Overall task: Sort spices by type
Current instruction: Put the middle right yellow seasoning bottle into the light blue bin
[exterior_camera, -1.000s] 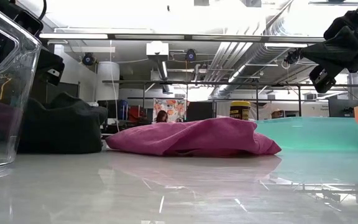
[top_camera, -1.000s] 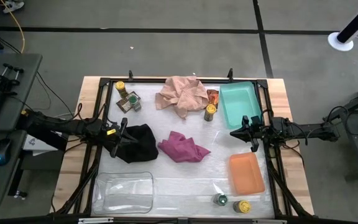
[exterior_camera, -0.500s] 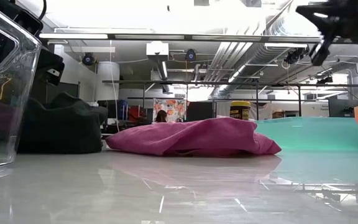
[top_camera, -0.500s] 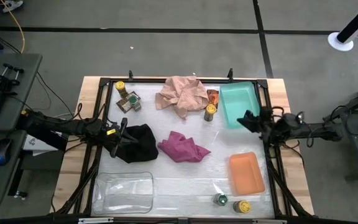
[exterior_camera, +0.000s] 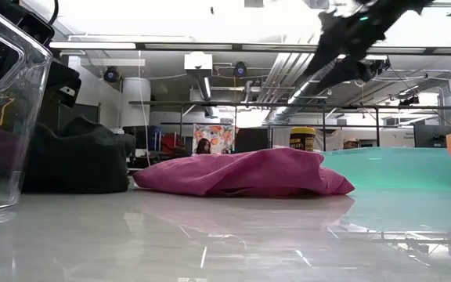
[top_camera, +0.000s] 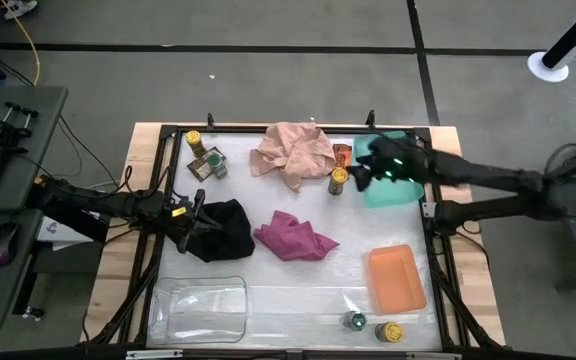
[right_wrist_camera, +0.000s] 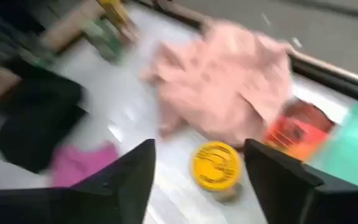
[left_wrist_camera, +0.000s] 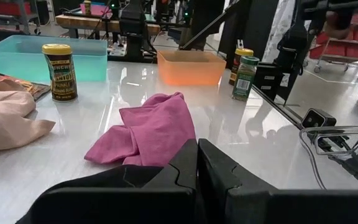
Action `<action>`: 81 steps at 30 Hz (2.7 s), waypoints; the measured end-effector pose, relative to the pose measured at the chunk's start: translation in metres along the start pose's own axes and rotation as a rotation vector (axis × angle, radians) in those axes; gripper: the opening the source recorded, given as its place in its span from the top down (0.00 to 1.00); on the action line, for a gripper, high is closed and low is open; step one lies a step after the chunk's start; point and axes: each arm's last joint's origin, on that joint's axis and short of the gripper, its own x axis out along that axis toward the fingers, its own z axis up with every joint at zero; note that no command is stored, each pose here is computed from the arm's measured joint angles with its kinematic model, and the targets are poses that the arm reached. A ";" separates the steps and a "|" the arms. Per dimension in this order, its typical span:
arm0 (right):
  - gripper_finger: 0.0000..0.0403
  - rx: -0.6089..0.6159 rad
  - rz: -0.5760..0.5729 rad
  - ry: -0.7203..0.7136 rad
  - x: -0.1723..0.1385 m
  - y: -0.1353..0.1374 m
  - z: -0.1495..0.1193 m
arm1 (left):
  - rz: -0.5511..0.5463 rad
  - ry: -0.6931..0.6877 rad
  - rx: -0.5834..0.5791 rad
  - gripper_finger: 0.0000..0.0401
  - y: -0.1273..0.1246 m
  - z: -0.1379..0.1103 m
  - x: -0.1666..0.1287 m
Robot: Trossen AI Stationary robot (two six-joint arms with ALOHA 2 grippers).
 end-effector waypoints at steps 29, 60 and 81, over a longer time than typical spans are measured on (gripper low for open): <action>0.26 -0.142 -0.228 0.699 0.110 0.027 0.039 | 0.000 -0.001 0.000 1.00 0.000 0.000 0.000; 1.00 -0.236 -0.151 0.652 0.106 0.025 0.038 | 0.000 0.000 0.000 1.00 0.000 0.000 0.000; 1.00 -0.287 -0.159 0.771 0.129 0.022 0.024 | 0.000 0.000 0.000 1.00 0.000 0.000 0.000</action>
